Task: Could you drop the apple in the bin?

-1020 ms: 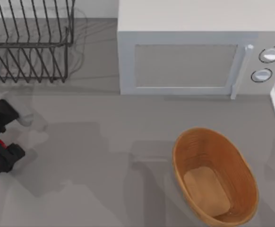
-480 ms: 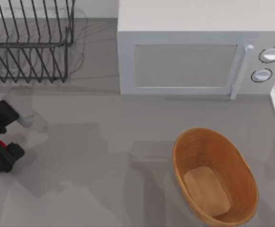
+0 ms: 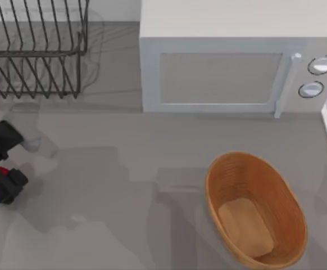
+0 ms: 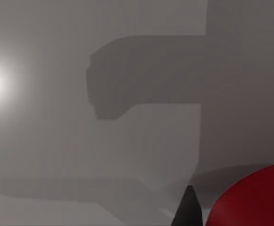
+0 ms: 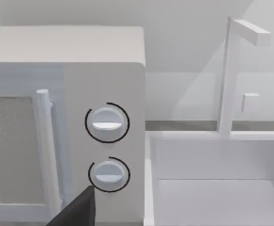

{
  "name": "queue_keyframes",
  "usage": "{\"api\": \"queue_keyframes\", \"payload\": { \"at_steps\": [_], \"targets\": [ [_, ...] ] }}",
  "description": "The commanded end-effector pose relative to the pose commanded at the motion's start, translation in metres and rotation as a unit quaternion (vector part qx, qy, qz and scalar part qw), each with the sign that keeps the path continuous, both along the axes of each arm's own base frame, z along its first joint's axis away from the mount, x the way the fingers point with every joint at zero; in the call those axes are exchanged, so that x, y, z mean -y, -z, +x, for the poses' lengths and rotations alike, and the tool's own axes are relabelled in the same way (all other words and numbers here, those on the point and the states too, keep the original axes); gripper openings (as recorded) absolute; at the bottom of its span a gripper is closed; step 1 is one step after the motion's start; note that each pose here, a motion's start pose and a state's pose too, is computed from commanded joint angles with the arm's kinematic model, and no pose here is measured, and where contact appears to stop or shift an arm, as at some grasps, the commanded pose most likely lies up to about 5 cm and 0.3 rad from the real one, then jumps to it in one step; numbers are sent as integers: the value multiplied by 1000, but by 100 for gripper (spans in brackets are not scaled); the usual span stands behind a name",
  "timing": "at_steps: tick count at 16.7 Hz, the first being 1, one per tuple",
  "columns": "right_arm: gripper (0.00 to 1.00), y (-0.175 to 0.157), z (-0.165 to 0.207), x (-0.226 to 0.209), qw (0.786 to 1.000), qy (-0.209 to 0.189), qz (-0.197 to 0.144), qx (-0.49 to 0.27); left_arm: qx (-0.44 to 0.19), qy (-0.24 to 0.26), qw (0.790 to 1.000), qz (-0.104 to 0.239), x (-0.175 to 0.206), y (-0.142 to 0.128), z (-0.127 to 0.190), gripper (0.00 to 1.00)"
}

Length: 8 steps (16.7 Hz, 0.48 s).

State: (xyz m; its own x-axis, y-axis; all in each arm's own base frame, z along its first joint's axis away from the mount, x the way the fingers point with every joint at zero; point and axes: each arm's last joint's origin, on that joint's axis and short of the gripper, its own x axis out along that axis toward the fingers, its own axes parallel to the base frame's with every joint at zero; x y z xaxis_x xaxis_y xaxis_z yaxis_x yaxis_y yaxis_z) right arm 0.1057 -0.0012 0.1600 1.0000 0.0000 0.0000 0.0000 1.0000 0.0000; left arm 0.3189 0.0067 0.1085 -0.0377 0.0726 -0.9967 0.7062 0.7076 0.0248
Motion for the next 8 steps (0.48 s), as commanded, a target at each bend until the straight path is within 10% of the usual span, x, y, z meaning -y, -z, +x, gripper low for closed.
{"api": "queue_keyframes", "payload": {
  "at_steps": [8],
  "targets": [
    [100,0,0,0,1000,0,0,0,-2,-5,1000,-14,3,-9,-1,0]
  ]
}}
